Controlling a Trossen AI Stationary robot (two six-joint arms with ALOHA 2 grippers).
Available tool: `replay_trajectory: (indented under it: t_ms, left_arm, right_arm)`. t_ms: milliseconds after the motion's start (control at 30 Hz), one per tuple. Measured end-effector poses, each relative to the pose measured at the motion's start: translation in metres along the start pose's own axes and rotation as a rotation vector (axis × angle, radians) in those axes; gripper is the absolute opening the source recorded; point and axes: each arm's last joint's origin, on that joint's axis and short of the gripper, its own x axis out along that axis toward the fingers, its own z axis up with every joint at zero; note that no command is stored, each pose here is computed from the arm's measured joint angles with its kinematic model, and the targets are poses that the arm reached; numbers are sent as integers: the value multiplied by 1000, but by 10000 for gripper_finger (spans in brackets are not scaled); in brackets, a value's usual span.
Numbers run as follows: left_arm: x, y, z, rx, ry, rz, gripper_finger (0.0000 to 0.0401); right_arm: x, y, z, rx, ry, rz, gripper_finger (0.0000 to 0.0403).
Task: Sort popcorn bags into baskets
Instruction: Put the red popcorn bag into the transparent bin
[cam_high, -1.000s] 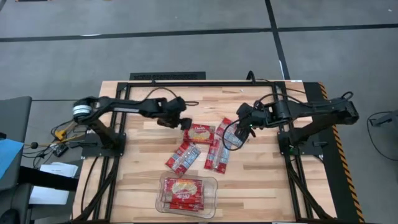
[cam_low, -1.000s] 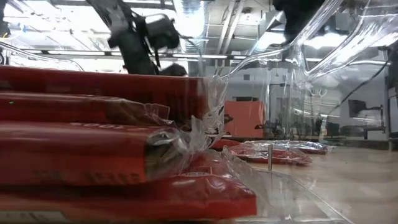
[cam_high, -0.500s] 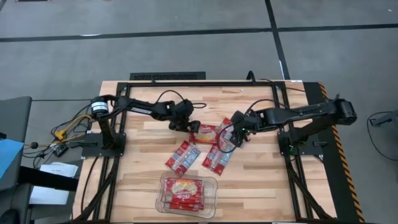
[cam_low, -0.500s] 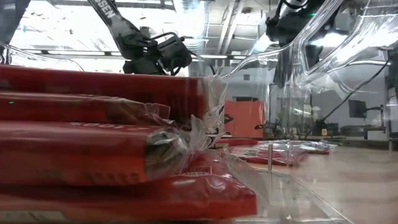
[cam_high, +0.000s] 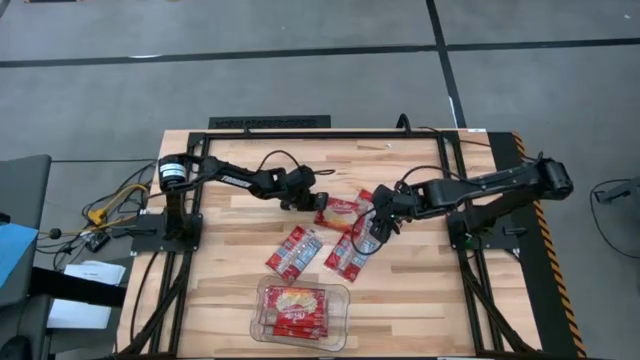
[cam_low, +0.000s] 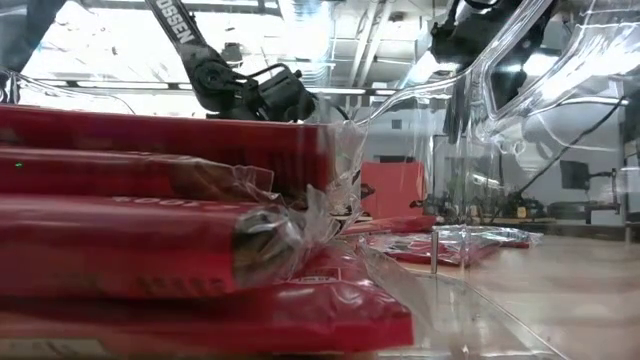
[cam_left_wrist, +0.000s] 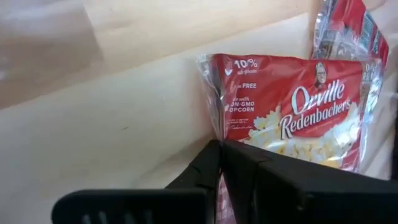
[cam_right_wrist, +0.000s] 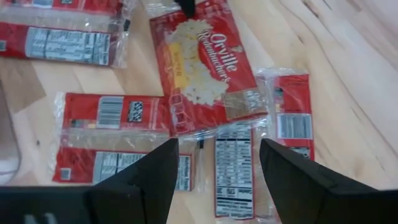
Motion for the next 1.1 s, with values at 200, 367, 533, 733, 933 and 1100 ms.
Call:
replay_trajectory:
  t_ms: [200,367,533,733,933,1100]
  left_arm:
    - [-19,-17,-3,-34,16,-79,0]
    - [-57,-44,-10,-6,-28,-181,0]
    - [-100,-63,-24,6,-62,-239,0]
    - [-154,-79,-52,8,-75,-326,0]
    - [-198,-89,-85,-5,-88,-424,0]
    - [-220,-94,-110,-25,-105,-492,0]
  right_arm:
    - [-13,1,-2,21,-29,33,235]
    - [-31,-1,-3,71,-86,78,204]
    - [-48,-4,-5,105,-128,126,172]
    - [-60,-3,-9,136,-179,142,142]
    - [-60,1,-7,141,-200,163,120]
    - [-56,4,-5,152,-197,170,112]
